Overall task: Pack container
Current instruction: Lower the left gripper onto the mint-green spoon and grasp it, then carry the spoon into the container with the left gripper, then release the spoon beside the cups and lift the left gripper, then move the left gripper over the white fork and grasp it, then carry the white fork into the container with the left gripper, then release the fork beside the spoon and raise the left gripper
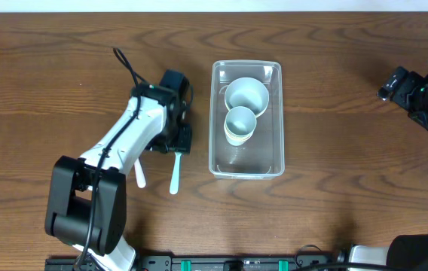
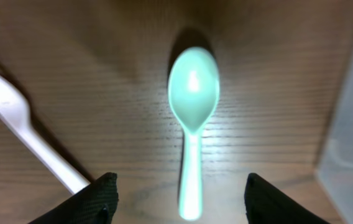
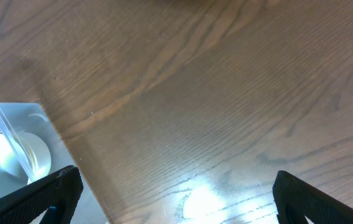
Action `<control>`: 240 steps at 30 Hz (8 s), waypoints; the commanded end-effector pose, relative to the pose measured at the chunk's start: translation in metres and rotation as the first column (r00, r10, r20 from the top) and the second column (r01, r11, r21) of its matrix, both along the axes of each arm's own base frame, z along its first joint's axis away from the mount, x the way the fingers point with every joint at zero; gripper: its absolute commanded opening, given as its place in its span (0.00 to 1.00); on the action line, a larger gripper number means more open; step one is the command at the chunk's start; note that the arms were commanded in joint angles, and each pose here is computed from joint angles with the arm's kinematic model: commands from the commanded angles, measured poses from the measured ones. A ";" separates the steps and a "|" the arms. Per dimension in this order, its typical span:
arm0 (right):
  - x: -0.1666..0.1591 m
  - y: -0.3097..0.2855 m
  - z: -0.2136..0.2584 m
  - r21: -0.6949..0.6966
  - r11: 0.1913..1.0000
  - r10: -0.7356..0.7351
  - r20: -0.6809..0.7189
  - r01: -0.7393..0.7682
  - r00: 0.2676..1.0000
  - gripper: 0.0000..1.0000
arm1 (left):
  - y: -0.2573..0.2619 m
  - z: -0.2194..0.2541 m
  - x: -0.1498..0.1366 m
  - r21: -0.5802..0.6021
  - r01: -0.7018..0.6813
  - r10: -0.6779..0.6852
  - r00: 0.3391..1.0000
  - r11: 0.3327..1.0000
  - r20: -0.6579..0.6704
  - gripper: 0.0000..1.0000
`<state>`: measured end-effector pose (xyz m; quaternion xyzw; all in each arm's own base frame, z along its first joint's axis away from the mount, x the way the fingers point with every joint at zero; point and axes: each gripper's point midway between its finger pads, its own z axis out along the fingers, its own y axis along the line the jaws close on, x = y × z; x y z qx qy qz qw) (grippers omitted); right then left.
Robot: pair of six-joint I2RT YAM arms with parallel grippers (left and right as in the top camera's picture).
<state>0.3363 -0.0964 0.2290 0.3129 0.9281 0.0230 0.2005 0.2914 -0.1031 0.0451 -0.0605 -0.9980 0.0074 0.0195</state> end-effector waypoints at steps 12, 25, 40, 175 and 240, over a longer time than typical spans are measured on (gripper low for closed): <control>-0.001 -0.001 -0.001 -0.004 1.000 0.006 -0.004 -0.006 1.000 0.99 | 0.006 -0.043 -0.026 -0.012 0.028 -0.029 0.999 1.000 -0.022 0.62; -0.001 -0.001 -0.001 -0.003 1.000 0.006 -0.004 -0.006 1.000 0.99 | 0.001 -0.044 -0.012 -0.030 0.040 -0.039 0.999 0.999 0.038 0.27; -0.001 -0.001 -0.001 -0.003 1.000 0.006 -0.004 -0.006 1.000 0.99 | 0.004 -0.055 -0.021 -0.028 0.031 -0.031 0.999 0.999 0.029 0.11; -0.001 -0.001 -0.001 -0.004 1.000 0.006 -0.004 -0.006 1.000 0.99 | 0.037 0.066 0.012 -0.192 -0.177 0.221 0.946 0.965 0.237 0.06; -0.001 -0.001 -0.001 -0.004 1.000 0.006 -0.004 -0.006 1.000 0.99 | -0.075 0.246 -0.027 -0.010 0.158 -0.111 0.737 0.987 0.667 0.92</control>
